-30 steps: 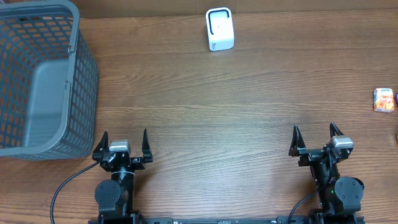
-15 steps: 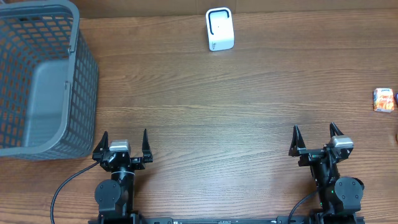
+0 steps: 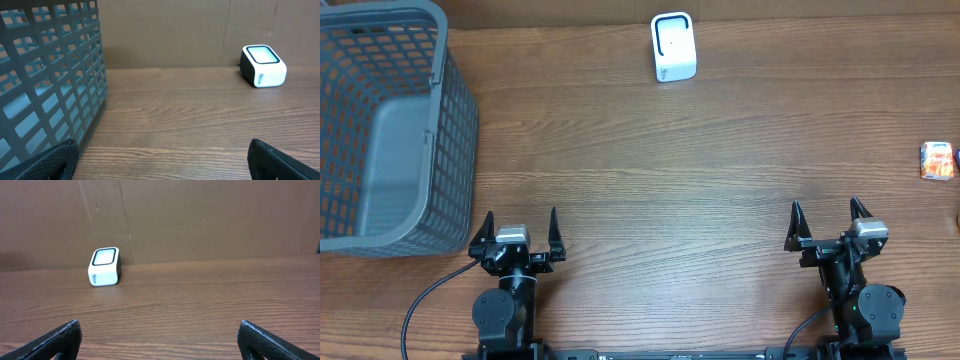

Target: Scan the item barcode

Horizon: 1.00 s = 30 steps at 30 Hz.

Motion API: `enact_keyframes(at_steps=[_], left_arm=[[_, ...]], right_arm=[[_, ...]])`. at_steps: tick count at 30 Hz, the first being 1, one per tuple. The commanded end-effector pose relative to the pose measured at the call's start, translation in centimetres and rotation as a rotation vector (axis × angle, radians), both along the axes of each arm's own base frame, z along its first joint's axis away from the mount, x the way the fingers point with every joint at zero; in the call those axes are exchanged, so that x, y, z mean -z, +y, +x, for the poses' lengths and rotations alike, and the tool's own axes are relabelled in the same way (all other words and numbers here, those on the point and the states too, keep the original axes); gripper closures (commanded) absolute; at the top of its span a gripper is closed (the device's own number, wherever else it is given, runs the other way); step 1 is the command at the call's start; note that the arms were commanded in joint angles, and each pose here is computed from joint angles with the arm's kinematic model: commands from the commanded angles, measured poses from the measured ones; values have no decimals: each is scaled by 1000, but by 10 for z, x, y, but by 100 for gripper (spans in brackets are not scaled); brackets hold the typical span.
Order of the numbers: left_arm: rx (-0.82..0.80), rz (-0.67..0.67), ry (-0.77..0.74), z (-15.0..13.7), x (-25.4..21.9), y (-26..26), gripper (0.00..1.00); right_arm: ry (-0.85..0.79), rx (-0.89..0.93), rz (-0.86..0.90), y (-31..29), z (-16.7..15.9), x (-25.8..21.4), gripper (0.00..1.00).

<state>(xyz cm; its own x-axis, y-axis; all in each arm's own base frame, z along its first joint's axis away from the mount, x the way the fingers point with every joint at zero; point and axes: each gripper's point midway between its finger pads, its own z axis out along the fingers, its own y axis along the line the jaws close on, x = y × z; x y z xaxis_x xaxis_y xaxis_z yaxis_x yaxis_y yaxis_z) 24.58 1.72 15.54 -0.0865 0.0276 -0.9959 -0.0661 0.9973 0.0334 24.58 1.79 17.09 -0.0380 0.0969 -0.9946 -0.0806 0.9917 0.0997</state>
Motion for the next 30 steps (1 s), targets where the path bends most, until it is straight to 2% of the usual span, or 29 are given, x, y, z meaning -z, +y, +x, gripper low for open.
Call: enact_keyframes(at_steps=[1,30], left_arm=[[-1,21,-6,0,0,0,0],[-1,21,-6,0,0,0,0]], right_arm=[[-5,27,-11,-5,0,2,0],[-6,19,-14,-4,0,1,0]])
